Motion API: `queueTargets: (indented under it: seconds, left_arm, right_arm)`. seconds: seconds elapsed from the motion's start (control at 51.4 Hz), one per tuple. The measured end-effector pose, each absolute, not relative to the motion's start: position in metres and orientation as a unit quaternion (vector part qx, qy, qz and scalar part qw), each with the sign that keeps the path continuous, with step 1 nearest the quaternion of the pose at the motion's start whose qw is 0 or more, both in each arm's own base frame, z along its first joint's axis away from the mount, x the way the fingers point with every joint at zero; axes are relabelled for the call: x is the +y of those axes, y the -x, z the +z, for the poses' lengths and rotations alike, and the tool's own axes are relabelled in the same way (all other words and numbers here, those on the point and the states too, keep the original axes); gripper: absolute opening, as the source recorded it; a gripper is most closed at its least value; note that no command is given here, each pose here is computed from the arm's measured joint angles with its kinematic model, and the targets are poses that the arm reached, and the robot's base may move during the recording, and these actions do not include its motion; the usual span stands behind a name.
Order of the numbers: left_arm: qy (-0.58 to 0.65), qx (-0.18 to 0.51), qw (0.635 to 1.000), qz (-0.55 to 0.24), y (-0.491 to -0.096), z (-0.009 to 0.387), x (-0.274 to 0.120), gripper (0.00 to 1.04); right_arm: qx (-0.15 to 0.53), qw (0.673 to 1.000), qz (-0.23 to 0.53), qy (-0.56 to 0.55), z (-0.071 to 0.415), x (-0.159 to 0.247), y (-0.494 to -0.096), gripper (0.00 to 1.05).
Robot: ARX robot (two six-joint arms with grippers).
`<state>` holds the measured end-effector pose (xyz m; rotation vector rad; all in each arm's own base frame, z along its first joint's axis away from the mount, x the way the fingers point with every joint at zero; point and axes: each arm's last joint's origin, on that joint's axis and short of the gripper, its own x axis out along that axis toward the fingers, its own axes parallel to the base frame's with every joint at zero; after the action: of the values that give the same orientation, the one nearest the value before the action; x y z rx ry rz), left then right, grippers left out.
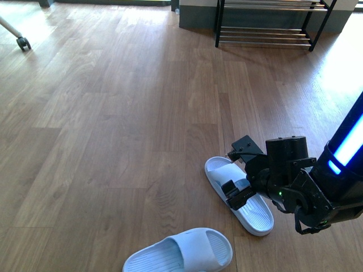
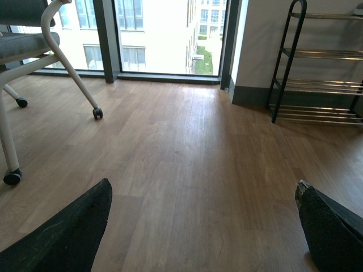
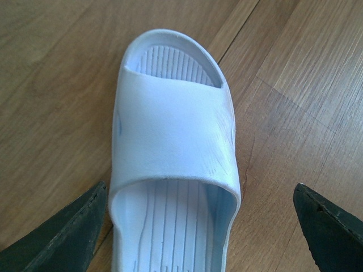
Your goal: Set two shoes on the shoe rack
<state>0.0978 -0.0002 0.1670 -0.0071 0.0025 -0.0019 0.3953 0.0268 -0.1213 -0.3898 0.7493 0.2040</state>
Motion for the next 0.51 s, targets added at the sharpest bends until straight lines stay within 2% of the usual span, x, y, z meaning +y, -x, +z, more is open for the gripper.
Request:
queueTargets:
  seconds: [0.506]
  left_arm:
    - [0.004, 0.001, 1.0, -0.001, -0.098, 0.167, 0.0, 0.95]
  right_arm:
    - [0.384, 0.901, 0.065, 0.193, -0.156, -0.004, -0.421, 0.95]
